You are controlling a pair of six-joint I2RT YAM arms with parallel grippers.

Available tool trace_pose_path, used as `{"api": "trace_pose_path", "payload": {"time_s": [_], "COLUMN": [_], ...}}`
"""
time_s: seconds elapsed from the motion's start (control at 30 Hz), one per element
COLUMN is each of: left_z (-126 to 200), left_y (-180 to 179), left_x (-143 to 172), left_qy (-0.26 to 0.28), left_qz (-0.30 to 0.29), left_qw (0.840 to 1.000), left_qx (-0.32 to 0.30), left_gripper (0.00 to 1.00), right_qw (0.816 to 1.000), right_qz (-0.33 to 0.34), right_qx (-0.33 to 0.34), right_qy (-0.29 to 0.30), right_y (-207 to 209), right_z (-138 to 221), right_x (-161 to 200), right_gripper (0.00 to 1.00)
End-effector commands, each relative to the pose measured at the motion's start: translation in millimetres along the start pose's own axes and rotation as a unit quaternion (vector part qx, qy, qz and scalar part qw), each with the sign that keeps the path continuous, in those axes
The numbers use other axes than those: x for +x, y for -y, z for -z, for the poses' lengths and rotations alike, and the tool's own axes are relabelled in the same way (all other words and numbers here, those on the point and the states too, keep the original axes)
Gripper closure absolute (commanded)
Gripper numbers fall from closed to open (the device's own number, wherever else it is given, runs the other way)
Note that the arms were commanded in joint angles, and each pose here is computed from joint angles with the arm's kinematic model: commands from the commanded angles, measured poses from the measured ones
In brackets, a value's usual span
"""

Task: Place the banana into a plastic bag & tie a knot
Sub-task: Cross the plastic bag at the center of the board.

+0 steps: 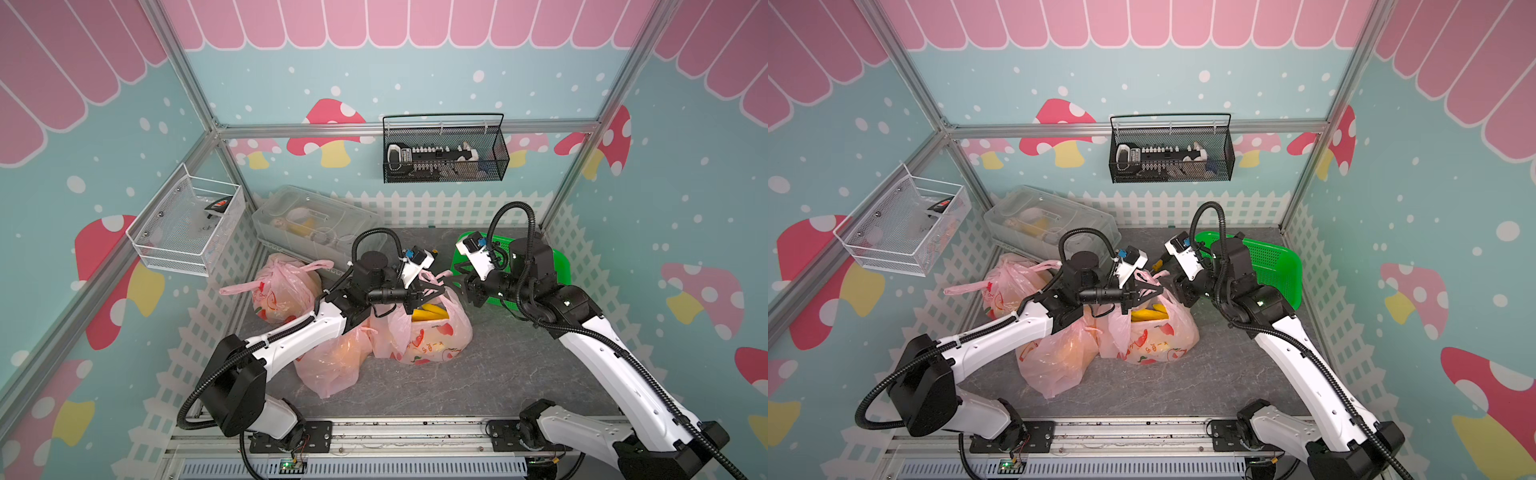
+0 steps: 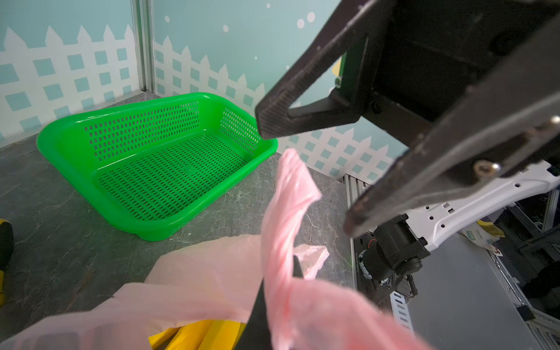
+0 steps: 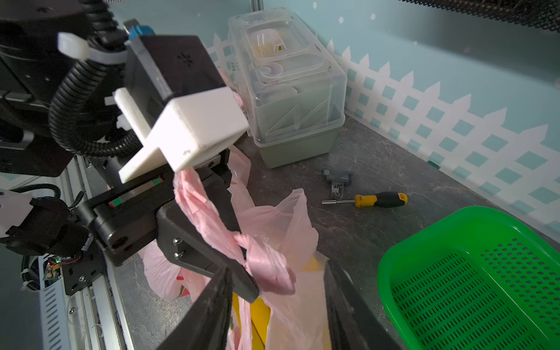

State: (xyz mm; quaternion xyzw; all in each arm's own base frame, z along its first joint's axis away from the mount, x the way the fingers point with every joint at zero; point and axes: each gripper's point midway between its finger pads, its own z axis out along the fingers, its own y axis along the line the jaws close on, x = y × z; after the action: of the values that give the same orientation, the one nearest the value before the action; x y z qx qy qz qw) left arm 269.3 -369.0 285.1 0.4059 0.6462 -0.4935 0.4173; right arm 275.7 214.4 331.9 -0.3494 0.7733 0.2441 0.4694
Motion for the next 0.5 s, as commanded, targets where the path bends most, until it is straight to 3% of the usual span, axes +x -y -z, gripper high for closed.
{"api": "trace_pose_path", "payload": {"time_s": [0.0, 0.3, 0.47], "left_z": [7, 9, 11], "left_y": [12, 7, -2], "left_x": [-7, -7, -8], "left_qy": [0.011, 0.008, 0.011], "left_qz": [-0.03, -0.026, -0.016], "left_qw": [0.999, 1.0, 1.0], "left_qx": [0.018, 0.001, -0.017], "left_gripper": [0.97, 0.95, 0.92], "right_qw": [1.0, 1.0, 0.999], "right_qz": [0.005, 0.003, 0.003], "right_qx": [-0.024, -0.003, 0.041], "right_qy": [-0.002, 0.006, 0.027], "right_y": [-6, -1, 8], "right_z": [-5, 0, 16], "right_x": [1, -6, -15], "right_gripper": [0.61, 0.97, 1.0]}}
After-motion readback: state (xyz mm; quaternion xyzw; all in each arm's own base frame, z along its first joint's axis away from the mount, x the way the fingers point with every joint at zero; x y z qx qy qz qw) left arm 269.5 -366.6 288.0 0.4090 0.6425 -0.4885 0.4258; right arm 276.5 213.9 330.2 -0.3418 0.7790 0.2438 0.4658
